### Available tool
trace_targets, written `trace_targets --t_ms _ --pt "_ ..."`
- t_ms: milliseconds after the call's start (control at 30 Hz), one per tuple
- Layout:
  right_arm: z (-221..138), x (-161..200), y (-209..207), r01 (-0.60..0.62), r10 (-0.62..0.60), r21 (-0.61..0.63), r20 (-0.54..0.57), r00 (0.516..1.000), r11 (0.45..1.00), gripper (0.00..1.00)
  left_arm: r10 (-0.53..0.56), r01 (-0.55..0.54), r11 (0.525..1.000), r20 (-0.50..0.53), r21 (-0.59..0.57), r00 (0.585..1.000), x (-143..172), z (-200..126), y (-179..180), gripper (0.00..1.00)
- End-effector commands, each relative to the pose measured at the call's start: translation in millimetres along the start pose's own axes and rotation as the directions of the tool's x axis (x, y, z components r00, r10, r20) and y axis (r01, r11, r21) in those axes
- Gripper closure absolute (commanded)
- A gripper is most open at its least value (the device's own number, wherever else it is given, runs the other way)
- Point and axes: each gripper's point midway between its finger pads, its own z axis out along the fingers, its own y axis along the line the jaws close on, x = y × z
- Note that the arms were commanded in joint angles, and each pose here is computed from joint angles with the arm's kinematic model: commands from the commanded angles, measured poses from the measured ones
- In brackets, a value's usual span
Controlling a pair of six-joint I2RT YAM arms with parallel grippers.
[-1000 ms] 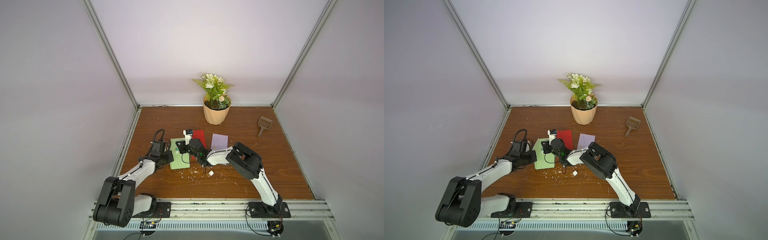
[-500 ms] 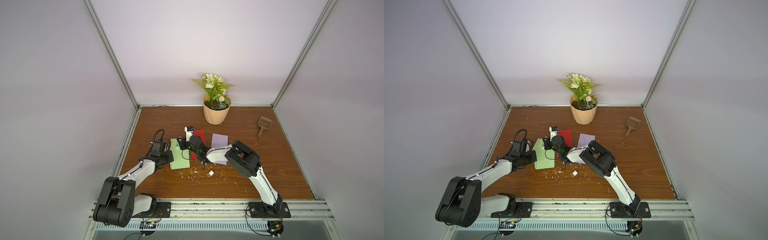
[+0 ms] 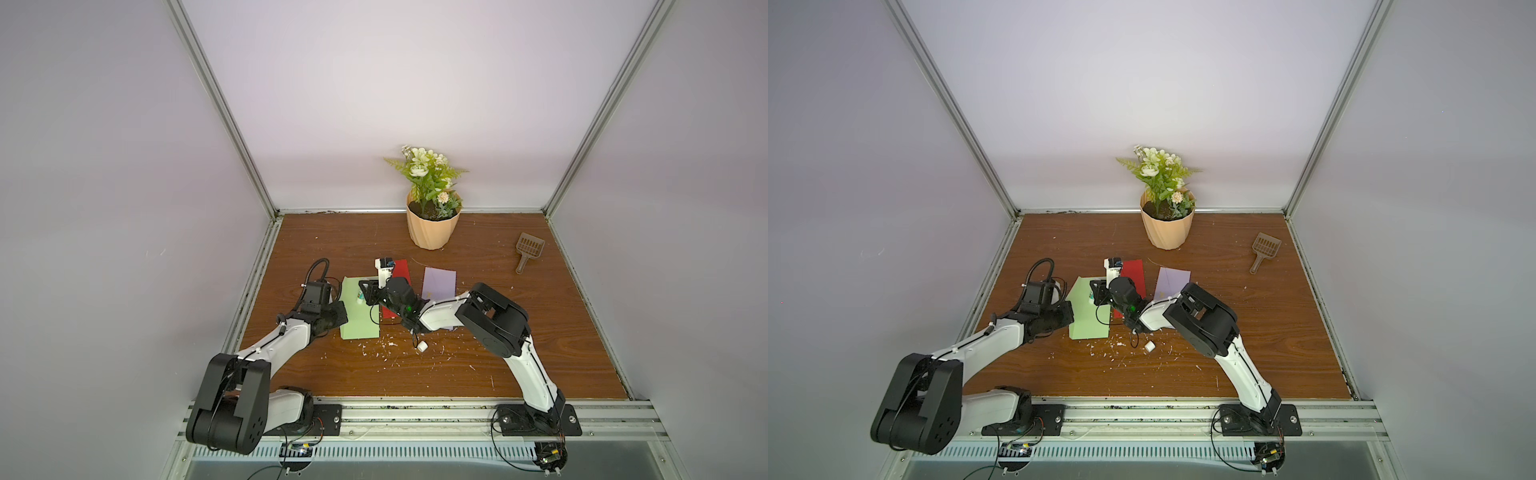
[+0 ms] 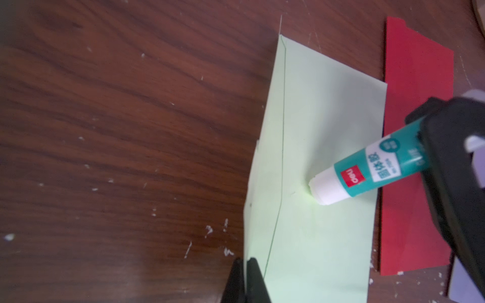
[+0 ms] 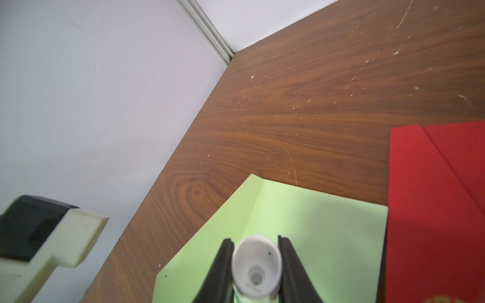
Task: Seal the envelope with a glue stick
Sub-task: Apply the envelope at the center of the board.
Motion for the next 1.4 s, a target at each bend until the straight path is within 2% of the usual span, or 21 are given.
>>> trace_targets --t_ms 0,433,600,733,833,933,1167,1267,1367 --pt "-6.7 6.8 12.8 -0.004 0.002 -0.028 -0.051 0.999 1.000 1.00 -0.014 0.014 1.000 -0.023 -0.020 1.000 9.6 2.4 4.5 1.00" --pt "-19.6 10.5 29.8 -0.023 0.017 -0.075 -0.085 0.996 0.997 1.00 -0.012 0.011 1.000 -0.027 -0.020 1.000 8.8 4.3 3.6 0.99" --pt "-24.7 -23.6 48.0 -0.041 0.037 -0.120 -0.034 0.999 0.992 1.00 -0.003 0.002 1.000 -0.021 -0.031 1.000 5.1 1.8 3.9 0.99" --pt "-32.1 -62.8 56.7 -0.167 0.170 -0.199 0.001 0.985 0.966 1.00 0.000 -0.001 0.999 -0.023 -0.037 1.000 3.8 1.7 4.0 0.98" --pt "-40.2 -85.6 53.8 -0.278 0.290 -0.266 0.008 0.957 0.923 1.00 0.007 -0.008 0.999 -0.019 -0.036 1.000 1.1 0.7 2.5 0.94" --pt "-49.9 -102.6 52.4 -0.323 0.345 -0.308 0.017 0.938 0.895 1.00 0.015 -0.016 0.999 -0.020 -0.034 1.000 -2.4 -1.1 0.1 0.86" --pt "-73.7 -122.9 28.7 -0.283 0.312 -0.256 0.084 0.946 0.924 1.00 0.026 -0.026 0.999 0.017 0.025 1.000 -22.4 -20.3 -20.2 0.59" --pt "-84.2 -127.3 11.3 -0.274 0.303 -0.221 0.110 0.947 0.936 1.00 0.008 -0.010 0.999 0.054 0.035 0.999 -34.5 -35.5 -26.4 0.58" --pt "-94.9 -128.9 -3.7 -0.266 0.292 -0.186 0.131 0.947 0.946 1.00 -0.068 0.067 0.998 0.095 0.010 0.993 -43.3 -47.8 -21.1 0.62"
